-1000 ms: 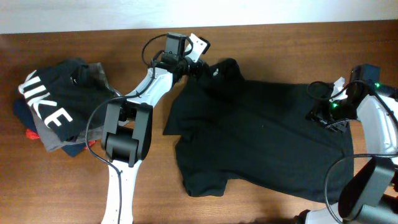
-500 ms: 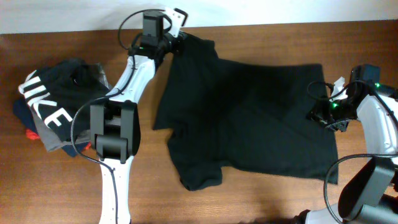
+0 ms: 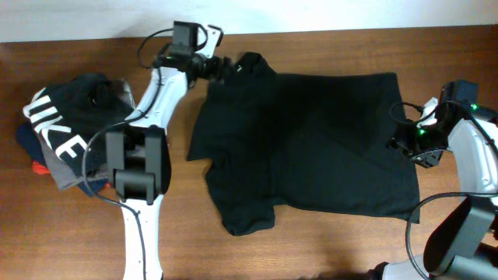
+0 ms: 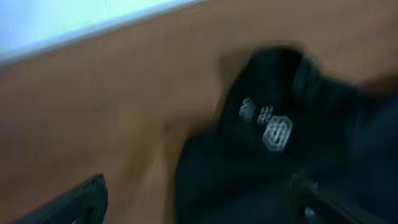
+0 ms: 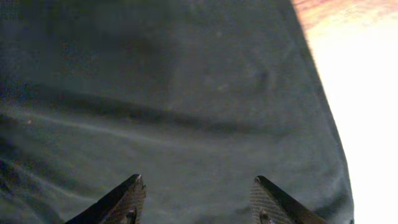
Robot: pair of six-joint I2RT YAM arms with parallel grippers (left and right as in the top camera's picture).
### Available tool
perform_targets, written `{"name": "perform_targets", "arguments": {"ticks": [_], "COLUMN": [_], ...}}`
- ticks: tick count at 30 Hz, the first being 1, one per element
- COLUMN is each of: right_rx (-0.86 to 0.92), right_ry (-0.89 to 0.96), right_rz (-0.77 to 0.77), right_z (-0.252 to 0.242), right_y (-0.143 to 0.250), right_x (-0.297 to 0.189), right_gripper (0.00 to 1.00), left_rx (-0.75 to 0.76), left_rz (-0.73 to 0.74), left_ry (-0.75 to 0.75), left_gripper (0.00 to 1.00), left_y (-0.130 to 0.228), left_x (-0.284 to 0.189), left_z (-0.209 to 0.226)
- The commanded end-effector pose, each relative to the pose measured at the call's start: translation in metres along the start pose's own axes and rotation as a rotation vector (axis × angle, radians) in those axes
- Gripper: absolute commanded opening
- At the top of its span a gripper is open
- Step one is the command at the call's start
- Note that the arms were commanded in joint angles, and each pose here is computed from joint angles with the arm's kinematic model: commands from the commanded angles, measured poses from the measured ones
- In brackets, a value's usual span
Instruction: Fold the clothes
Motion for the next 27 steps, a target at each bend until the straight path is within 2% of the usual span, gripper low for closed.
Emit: {"name": "perform_targets", "arguments": {"ticks": [1, 7, 9, 11, 15, 21, 25, 27], "right_rx": [0.056, 0.032, 0.028, 0.020, -0.005, -0.057, -0.070, -0.069], "right_ry": [0.034, -0.060, -0.097, -0.123, -0.140, -0.157, -0.157, -0.154], "right_rz": [-0.001, 0.012, 0.013, 0.005, -0.033, -0.124, -0.168, -0.169], "right_z": [-0.014, -0.006, 0.000, 0.005, 0.012, 0.023, 0.027, 0.027], "right_y": [-0.003, -0.001, 0.002, 0.005, 0.017, 0.044, 0.059, 0.064], "right_x": [0.002, -0.001, -0.005, -0.014, -0.041, -0.090, -0.110, -0.114], "right_gripper": [0.61, 0.60, 0.57, 0.57, 0.57, 0.61, 0.67, 0.68], "left_rx": [-0.003, -0.017, -0.022, -0.030, -0.121, -0.243, -0.240, -0.219], "left_rz": [-0.120, -0.034, -0.019, 0.004, 0.097, 0.414, 0.575, 0.701], "left_ry": [-0.046, -0.044, -0.043, -0.049, -0.045, -0.031, 0.077, 0.082], "left_gripper": [0.90, 0.89, 0.75, 0.72, 0.71, 0.65, 0.61, 0.61], "left_y": [-0.054, -0.040, -0.033, -0.022, 0.012, 0.081, 0.120, 0.153], "left_x": [-0.104, -0.203, -0.236, -0.268, -0.314, -0.334, -0.316, -0.297], "left_z": [0.004, -0.022, -0.032, -0.039, -0.055, -0.071, -0.102, -0.116]}}
Point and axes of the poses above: each gripper's point midway between its finger pads, its own x axis out along the fingers, its own z axis along the line the jaws close on, y = z × x, the point moved 3 cm from there along -x, back along the fingers, and after that the axes turned 5 degrees about -x, right-handed, at the moved point
